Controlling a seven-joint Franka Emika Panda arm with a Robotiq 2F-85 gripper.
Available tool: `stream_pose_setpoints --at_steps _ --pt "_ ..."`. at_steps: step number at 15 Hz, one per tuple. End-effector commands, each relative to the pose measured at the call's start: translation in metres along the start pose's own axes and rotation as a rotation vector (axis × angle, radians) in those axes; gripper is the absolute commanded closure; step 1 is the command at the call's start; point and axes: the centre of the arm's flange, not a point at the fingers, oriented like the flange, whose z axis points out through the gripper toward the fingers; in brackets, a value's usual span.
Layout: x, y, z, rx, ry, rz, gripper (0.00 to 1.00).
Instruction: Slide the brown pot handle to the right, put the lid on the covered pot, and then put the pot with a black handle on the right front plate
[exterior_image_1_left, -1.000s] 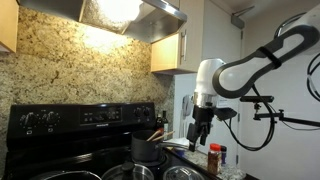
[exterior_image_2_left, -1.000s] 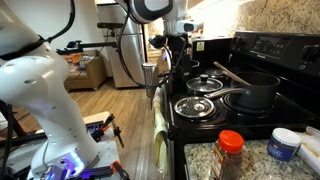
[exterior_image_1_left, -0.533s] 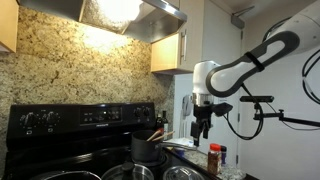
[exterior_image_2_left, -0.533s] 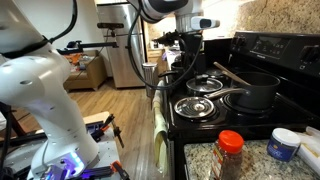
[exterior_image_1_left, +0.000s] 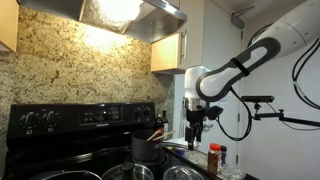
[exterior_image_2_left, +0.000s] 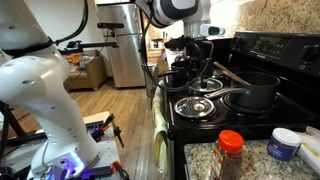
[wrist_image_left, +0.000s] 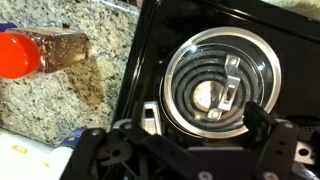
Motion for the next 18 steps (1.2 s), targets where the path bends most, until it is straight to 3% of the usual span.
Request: stream_pose_setpoints --at_steps 1,7,10,13,18 --pt "0.0 0.0 0.0 0.0 0.0 0.0 0.0" --pt "0.04 0.033 0.011 0.013 0.049 -0.141 0.0" --pt "0.057 0.047 0.019 0.048 0.023 -0.22 0.0" --pt "0.072 0.046 0.029 0.112 0.011 -0.293 0.0" --pt "0.085 0.043 0.04 0.142 -0.013 -0.333 0.0"
